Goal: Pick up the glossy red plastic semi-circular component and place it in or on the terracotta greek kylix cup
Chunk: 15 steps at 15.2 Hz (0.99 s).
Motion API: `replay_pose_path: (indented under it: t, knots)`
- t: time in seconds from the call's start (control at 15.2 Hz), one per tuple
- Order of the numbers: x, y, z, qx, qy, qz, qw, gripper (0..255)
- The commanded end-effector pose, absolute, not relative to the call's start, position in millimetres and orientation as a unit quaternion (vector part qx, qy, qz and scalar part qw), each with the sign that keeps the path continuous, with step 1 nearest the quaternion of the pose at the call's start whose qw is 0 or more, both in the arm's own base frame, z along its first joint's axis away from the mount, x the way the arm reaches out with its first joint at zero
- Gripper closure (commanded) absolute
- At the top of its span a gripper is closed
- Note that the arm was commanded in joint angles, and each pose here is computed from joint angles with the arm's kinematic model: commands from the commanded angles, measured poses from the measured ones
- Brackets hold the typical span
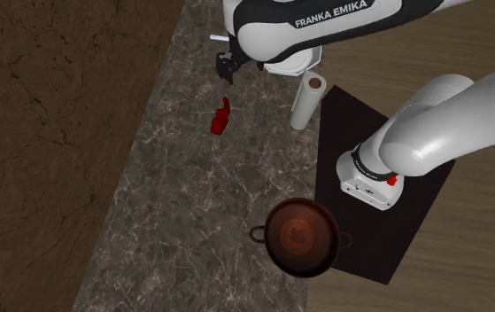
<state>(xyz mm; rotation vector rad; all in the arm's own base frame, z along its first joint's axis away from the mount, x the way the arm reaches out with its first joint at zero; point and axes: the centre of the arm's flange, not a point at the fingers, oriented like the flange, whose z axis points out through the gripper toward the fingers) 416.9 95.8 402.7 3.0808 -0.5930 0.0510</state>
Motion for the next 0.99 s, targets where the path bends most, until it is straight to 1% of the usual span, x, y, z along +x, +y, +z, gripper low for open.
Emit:
replay_pose_path:
  t: [0.0, 0.4, 0.92]
  knots:
    - [429, 103, 380, 0.977, -0.212, 0.014, -0.001, 0]
    - [466, 125, 313, 0.961, -0.277, 0.005, -0.007, 0]
    - [470, 127, 271, 0.959, -0.282, 0.004, -0.008, 0]
